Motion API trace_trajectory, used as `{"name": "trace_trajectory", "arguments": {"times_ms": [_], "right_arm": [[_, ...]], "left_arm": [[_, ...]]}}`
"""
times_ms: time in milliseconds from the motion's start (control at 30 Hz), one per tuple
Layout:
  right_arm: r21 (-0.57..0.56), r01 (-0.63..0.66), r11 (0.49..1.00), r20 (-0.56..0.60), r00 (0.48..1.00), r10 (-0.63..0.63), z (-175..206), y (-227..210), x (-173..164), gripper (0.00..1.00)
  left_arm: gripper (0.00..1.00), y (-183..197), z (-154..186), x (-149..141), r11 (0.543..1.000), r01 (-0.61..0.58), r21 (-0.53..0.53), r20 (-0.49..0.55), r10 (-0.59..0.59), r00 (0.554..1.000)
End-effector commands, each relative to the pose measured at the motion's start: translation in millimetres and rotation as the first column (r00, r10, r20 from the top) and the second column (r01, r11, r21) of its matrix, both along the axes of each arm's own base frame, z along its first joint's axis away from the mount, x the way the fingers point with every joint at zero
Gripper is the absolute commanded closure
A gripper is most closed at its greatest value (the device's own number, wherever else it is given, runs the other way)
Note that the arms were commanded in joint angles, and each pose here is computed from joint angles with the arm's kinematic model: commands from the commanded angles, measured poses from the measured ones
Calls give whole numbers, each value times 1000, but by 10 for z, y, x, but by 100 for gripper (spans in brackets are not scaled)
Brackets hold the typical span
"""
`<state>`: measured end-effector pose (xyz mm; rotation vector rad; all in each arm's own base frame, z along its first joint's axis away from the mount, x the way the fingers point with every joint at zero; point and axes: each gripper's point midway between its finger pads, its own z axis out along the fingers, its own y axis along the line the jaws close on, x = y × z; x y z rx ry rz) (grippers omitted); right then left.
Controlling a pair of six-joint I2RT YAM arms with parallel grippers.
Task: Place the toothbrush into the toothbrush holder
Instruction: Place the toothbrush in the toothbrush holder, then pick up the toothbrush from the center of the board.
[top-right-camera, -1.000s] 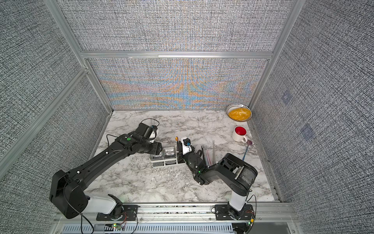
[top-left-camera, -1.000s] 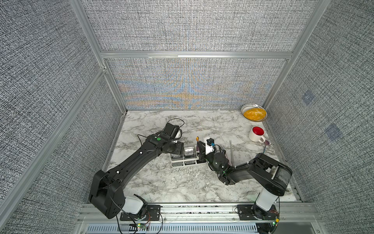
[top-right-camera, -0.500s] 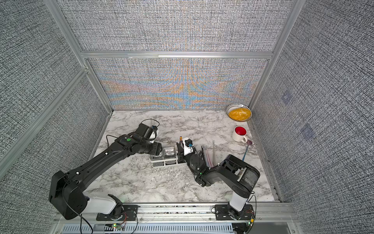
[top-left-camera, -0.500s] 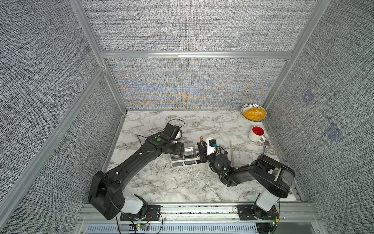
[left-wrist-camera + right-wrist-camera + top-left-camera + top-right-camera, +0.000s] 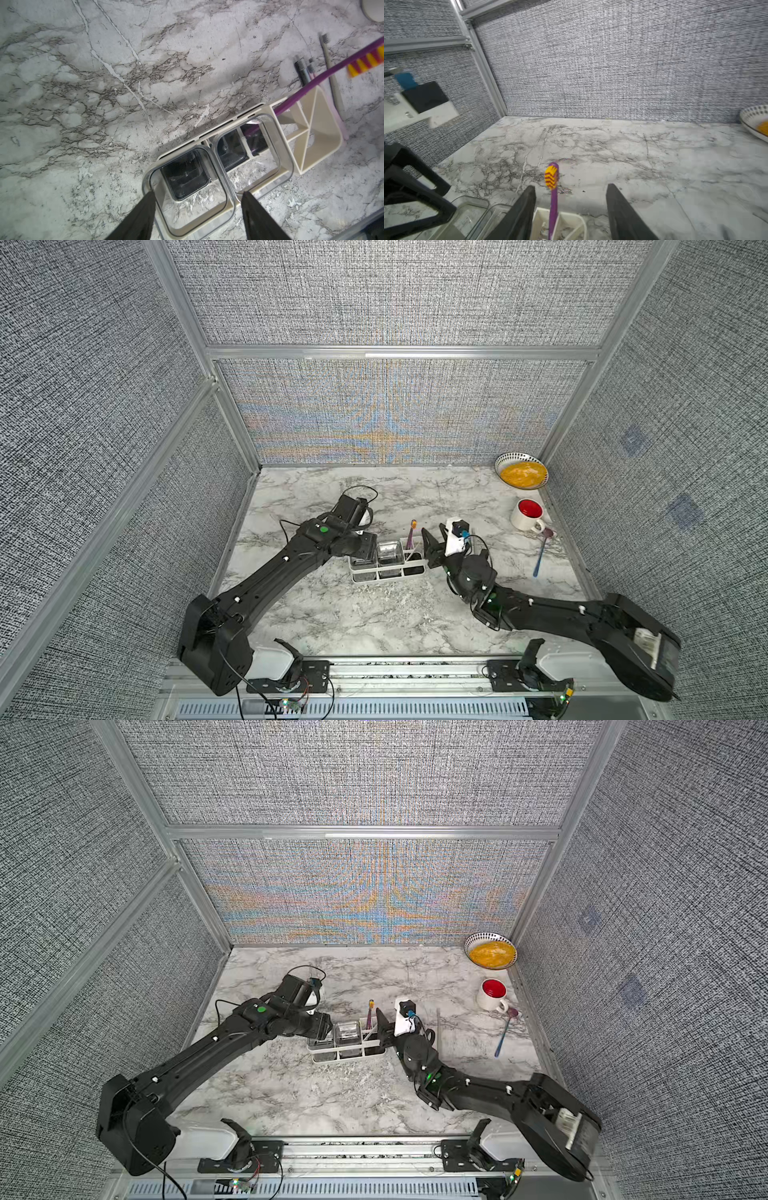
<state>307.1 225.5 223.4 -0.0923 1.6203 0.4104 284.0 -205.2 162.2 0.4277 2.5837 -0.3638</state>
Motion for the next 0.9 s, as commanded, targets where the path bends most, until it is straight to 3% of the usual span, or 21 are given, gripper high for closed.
{"name": "trace_trajectory", "arguments": {"times_ms": [0,100,300,500,667,867], "right_arm": [[-166,151,975,-206,961,-184,-455,-460,-33,42],[-186,230,955,-327,902,-281,-572,-860,-26,43],[-225,274,935,-543,762,-354,-973,-1478,124,44],[-284,146,948,-722,618,-312,-1483,-1451,448,44],[-394,78,916,-792,477,-381,-1914,-1456,641,44],[-403,111,908,-799,441,-408,-2106,-1555,577,44]], "left_arm": [[32,-14,66,52,1000,-7,-16,37,8,999],[32,-48,85,73,1000,-3,-31,44,5,999],[32,-101,52,94,999,8,-42,36,-7,999],[32,-70,41,79,999,4,-35,41,-3,999],[32,-40,5,60,1000,-2,-27,38,3,999],[32,19,-3,64,1000,-8,0,55,8,998]]}}
